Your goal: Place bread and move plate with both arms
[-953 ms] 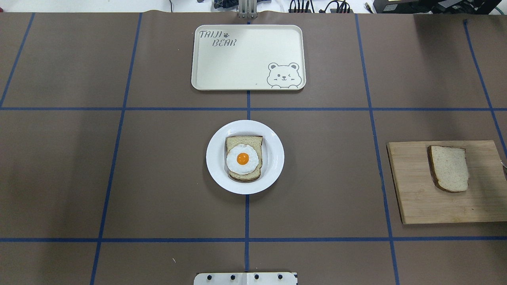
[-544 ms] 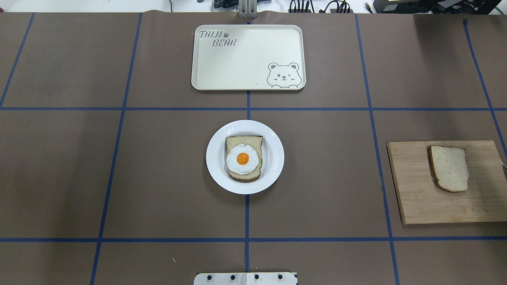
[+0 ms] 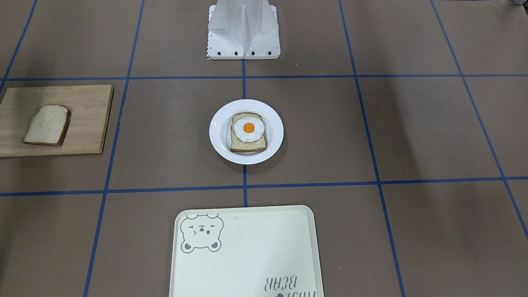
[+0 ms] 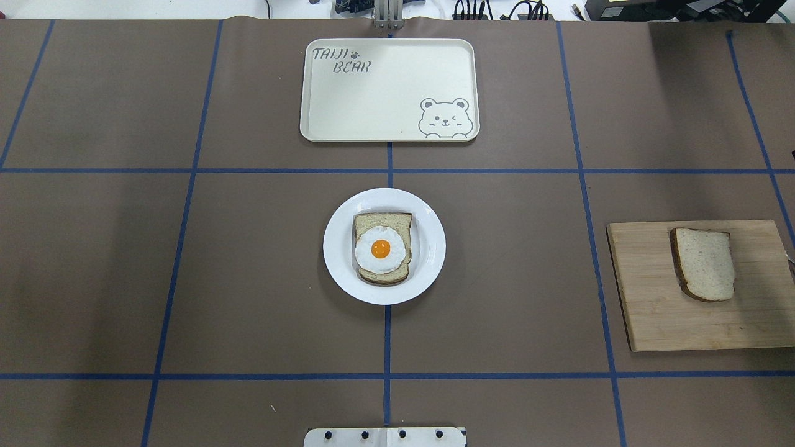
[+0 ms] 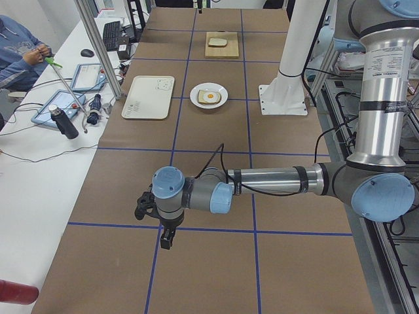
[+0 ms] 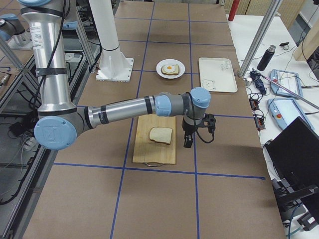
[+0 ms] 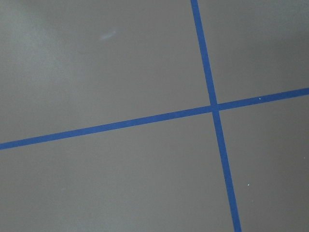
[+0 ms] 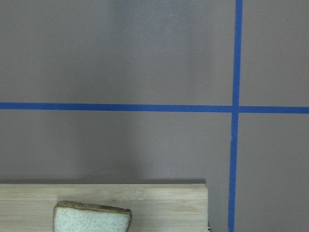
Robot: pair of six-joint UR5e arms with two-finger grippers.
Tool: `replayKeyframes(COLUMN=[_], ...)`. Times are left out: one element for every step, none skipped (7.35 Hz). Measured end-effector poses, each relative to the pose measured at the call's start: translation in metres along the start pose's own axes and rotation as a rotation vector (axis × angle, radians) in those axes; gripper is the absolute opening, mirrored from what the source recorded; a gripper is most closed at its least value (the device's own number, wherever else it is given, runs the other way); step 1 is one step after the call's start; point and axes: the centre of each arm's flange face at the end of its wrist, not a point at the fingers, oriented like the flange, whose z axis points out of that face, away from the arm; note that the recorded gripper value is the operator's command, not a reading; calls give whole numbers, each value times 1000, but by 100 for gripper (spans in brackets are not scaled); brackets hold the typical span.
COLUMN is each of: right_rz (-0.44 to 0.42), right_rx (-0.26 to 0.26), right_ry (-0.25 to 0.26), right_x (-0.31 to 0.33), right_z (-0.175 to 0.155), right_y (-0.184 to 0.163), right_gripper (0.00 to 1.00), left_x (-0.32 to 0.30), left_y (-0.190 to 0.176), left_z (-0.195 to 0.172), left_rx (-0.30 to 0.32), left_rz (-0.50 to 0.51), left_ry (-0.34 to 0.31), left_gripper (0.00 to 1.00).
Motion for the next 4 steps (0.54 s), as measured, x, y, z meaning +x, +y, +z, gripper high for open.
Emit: replayKeyframes(right_rz=[-11,-24,-34,-27], right_rx=[-7,-25,-43,-48], right_ry=[-44,-91,-115,-128], right_x=[-7,-15,-24,-33], right_z=[5,16,30,46], right_y=[4,13,22,32], right_gripper=[100,100,100,100], left_x=[1,2,3,3], left_y=[1,0,0,0], left_z=[0,-1,-2,-2], left_rx=[5,9,10,10], left_rz=[-20,-30,-34,-36], left_ry=[2,4,4,5], left_gripper=[99,99,99,99])
